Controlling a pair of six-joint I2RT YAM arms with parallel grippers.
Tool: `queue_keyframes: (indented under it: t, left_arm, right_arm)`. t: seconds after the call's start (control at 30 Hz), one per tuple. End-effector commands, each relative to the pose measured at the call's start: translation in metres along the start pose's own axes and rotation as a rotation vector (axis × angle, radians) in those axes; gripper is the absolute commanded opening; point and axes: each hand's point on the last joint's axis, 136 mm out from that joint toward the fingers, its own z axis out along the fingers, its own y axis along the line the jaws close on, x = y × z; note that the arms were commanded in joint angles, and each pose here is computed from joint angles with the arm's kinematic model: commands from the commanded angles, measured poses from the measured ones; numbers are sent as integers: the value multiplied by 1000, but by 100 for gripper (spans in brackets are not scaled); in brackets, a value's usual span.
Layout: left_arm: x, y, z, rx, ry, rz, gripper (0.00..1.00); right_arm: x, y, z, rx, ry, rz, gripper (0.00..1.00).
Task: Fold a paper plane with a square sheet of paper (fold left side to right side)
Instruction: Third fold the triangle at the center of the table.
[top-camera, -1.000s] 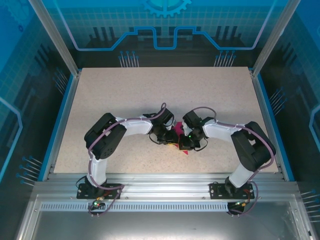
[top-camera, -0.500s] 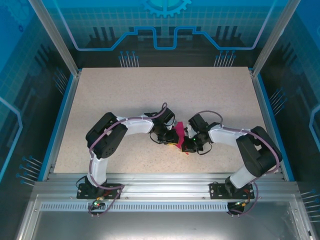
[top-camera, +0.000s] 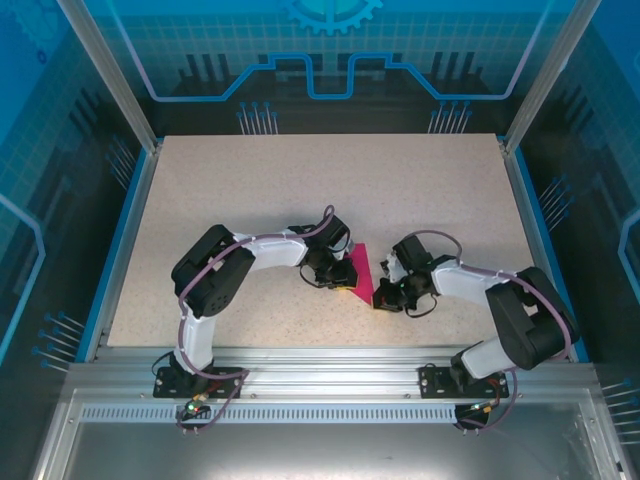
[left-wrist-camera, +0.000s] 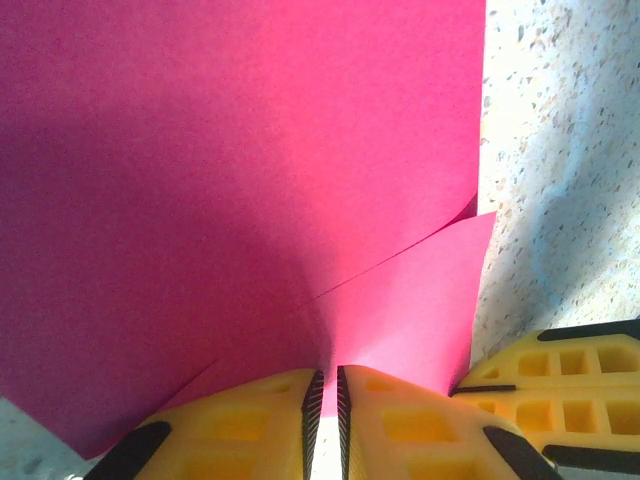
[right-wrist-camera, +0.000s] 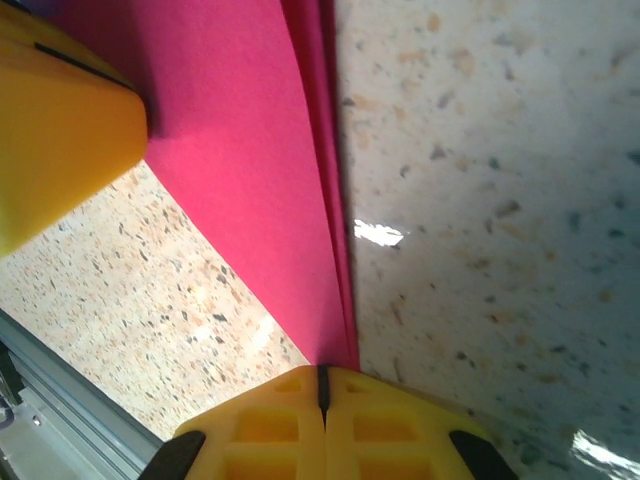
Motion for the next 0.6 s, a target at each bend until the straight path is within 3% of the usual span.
queue_keyframes:
  t: [0.0, 0.2, 0.37, 0.57]
  left_arm:
    - [3, 52, 9, -175, 9, -51, 20]
    - [-1, 39, 4, -132, -6, -36, 21]
    - [-11, 2, -21, -30, -43, 11, 26]
    - [-23, -34, -77, 88, -130, 53, 43]
  right_arm:
    - [47, -50, -4, 182, 133, 135, 3]
    - [43, -45, -11, 181, 114, 108, 3]
    - [21, -14, -40, 100, -12, -24, 8]
    - [-13, 22, -62, 31, -91, -173, 31]
